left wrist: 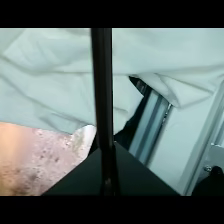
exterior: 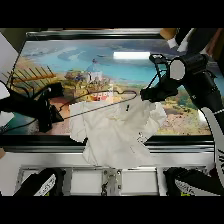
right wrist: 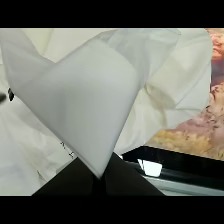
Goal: Fold the clothes and pants, and hang the long-sleeved shirts on hangers.
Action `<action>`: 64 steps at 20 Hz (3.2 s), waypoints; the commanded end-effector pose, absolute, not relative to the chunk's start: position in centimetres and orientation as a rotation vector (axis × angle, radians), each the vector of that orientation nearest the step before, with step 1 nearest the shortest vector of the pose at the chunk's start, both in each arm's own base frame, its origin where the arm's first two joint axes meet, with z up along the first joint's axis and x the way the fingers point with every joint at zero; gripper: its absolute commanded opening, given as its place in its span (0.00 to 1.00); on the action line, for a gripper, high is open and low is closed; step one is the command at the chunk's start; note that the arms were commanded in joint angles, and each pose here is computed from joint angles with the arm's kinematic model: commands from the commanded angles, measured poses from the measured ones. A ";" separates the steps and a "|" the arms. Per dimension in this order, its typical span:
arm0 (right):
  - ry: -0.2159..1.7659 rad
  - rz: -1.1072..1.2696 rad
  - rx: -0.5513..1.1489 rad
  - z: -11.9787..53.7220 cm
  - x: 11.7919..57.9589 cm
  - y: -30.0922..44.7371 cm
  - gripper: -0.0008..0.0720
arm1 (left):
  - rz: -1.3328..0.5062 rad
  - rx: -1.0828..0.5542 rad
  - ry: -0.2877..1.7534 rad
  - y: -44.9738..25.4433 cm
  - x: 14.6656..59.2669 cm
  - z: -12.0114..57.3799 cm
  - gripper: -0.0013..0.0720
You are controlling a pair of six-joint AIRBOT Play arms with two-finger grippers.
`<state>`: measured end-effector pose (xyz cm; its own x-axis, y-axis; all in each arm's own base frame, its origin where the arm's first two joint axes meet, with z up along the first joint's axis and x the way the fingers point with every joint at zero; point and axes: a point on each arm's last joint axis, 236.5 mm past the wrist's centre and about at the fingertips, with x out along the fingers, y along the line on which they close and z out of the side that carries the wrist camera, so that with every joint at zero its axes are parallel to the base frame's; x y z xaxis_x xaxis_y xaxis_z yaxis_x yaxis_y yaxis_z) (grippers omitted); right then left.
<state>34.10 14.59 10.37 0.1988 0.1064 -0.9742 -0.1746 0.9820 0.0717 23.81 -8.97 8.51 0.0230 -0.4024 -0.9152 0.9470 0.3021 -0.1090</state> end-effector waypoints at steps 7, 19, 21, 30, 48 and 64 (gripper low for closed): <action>1.358 0.196 -0.059 10.3 34.1 14.6 0.03 | -1.241 0.508 1.101 -11.1 21.4 3.0 0.03; 1.358 0.196 -0.059 10.3 34.1 14.6 0.03 | -1.324 0.435 1.063 -16.0 25.1 -1.7 0.03; 1.358 0.196 -0.059 10.3 34.1 14.6 0.03 | -1.308 0.402 1.044 -16.5 25.9 -1.8 0.03; 1.359 0.283 -0.065 10.7 33.4 16.0 0.03 | -1.384 0.450 1.020 -18.7 28.3 -0.7 0.03; 1.058 0.627 -0.187 14.8 30.7 30.2 0.03 | -1.456 0.421 0.898 -20.7 28.8 1.5 0.03; 1.065 0.635 -0.179 14.3 30.9 30.8 0.03 | -1.496 0.451 0.877 -20.6 28.4 1.5 0.03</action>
